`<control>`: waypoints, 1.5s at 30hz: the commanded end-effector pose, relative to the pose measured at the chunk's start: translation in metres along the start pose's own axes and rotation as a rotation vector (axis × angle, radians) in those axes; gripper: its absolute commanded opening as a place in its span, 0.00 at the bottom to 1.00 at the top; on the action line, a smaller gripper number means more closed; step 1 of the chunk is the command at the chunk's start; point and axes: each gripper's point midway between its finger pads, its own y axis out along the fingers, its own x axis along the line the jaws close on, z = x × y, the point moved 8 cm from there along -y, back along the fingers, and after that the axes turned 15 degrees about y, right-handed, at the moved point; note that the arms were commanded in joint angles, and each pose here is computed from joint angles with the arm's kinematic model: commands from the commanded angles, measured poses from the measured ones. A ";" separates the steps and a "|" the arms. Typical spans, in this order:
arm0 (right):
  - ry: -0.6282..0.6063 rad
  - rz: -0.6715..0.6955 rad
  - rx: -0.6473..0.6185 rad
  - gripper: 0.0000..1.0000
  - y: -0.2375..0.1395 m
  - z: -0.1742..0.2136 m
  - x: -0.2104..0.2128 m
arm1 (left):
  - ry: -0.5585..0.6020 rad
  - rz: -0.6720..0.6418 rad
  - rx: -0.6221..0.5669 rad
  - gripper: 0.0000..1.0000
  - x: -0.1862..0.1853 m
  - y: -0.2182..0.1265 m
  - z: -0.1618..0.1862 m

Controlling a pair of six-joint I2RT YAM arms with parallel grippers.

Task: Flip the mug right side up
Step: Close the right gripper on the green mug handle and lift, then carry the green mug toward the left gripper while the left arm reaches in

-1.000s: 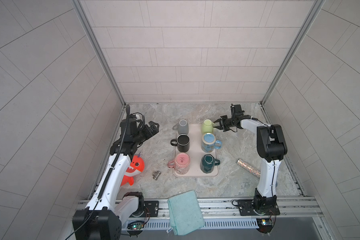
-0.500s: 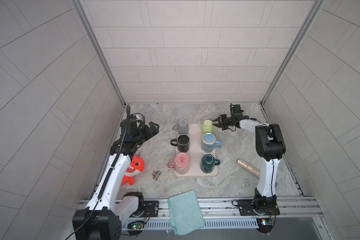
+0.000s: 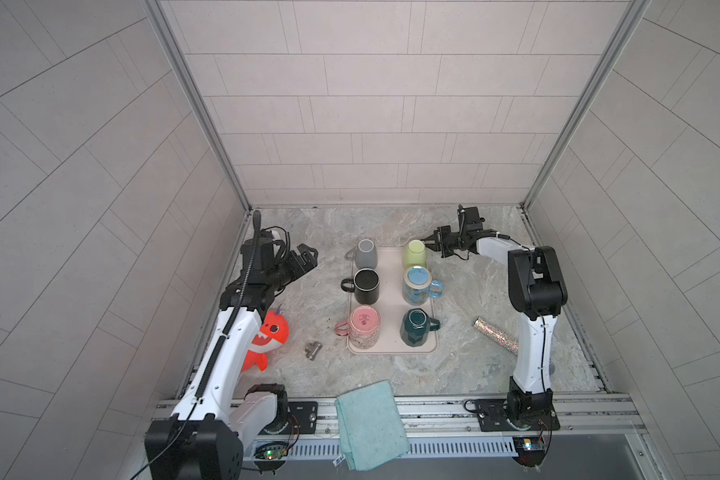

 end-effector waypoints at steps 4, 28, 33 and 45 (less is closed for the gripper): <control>-0.011 -0.052 -0.015 0.08 -0.001 0.001 0.018 | 0.021 -0.002 -0.001 0.98 -0.002 -0.001 -0.002; -0.462 -0.103 0.016 0.00 -0.037 0.054 0.071 | 0.008 0.035 0.007 0.98 -0.008 0.011 -0.020; -0.711 -0.050 -0.018 0.00 -0.053 0.085 0.079 | 0.013 0.076 -0.025 0.97 -0.016 0.012 -0.035; -1.576 0.061 -0.190 0.00 -0.080 0.213 0.036 | 0.043 0.242 -0.037 0.91 -0.044 0.018 -0.073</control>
